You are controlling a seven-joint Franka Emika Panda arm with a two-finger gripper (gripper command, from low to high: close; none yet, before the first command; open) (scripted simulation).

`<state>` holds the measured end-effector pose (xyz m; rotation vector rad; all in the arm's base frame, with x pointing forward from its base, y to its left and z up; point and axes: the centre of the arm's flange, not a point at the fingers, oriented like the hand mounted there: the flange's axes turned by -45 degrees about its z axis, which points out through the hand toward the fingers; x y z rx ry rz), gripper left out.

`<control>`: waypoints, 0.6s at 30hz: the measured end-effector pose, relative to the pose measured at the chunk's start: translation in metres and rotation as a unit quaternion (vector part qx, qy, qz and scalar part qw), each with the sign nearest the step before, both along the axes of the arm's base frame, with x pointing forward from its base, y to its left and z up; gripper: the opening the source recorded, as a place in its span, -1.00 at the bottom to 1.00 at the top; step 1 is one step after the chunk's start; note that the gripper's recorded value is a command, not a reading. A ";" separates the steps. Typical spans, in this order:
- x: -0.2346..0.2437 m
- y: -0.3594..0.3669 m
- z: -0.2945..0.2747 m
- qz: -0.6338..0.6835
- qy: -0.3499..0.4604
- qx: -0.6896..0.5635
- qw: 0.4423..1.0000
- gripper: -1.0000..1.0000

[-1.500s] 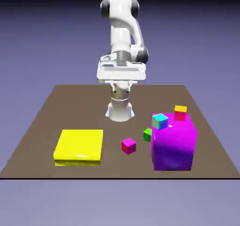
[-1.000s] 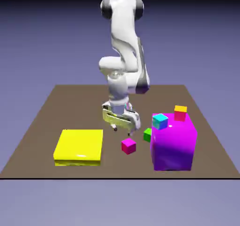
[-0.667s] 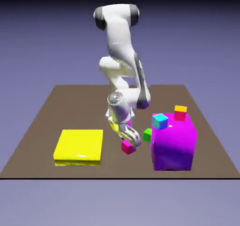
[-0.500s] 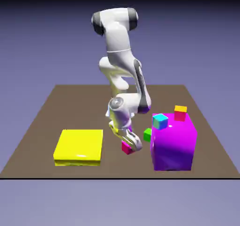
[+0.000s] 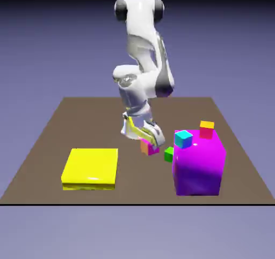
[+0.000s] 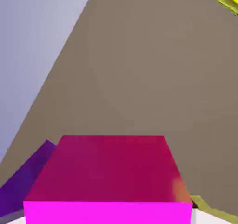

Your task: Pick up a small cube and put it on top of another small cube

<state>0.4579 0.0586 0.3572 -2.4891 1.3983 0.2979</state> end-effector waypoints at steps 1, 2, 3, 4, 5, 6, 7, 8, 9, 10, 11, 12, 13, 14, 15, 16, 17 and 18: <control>0.001 0.016 0.020 -0.002 0.000 0.008 1.000 -1.00; 0.001 0.032 0.041 -0.004 0.001 0.016 1.000 -1.00; -0.001 0.046 0.050 -0.005 0.005 0.015 1.000 -1.00; -0.004 0.061 0.057 -0.005 0.010 0.012 1.000 -1.00; -0.007 0.075 0.065 -0.006 0.014 0.009 1.000 -1.00; -0.011 0.090 0.072 -0.007 0.019 0.005 1.000 -1.00; -0.016 0.104 0.079 -0.008 0.024 0.001 1.000 -1.00; -0.021 0.119 0.085 -0.008 0.028 -0.004 1.000 -1.00; -0.027 0.134 0.091 -0.009 0.033 -0.009 0.999 -1.00; -0.033 0.148 0.097 -0.010 0.038 -0.015 0.999 -1.00; -0.040 0.163 0.102 -0.011 0.043 -0.021 0.999 -1.00; -0.047 0.177 0.107 -0.012 0.048 -0.028 0.998 -1.00; -0.051 0.186 0.107 -0.015 0.050 -0.040 0.998 -1.00; -0.049 0.184 0.103 -0.017 0.048 -0.050 0.997 -1.00; -0.049 0.184 0.103 -0.017 0.048 -0.050 0.997 -1.00; -0.049 0.187 0.088 -0.017 0.048 -0.049 0.997 -1.00; -0.050 0.190 0.072 -0.017 0.048 -0.049 0.997 -1.00; -0.051 0.192 0.058 -0.017 0.048 -0.049 0.997 -1.00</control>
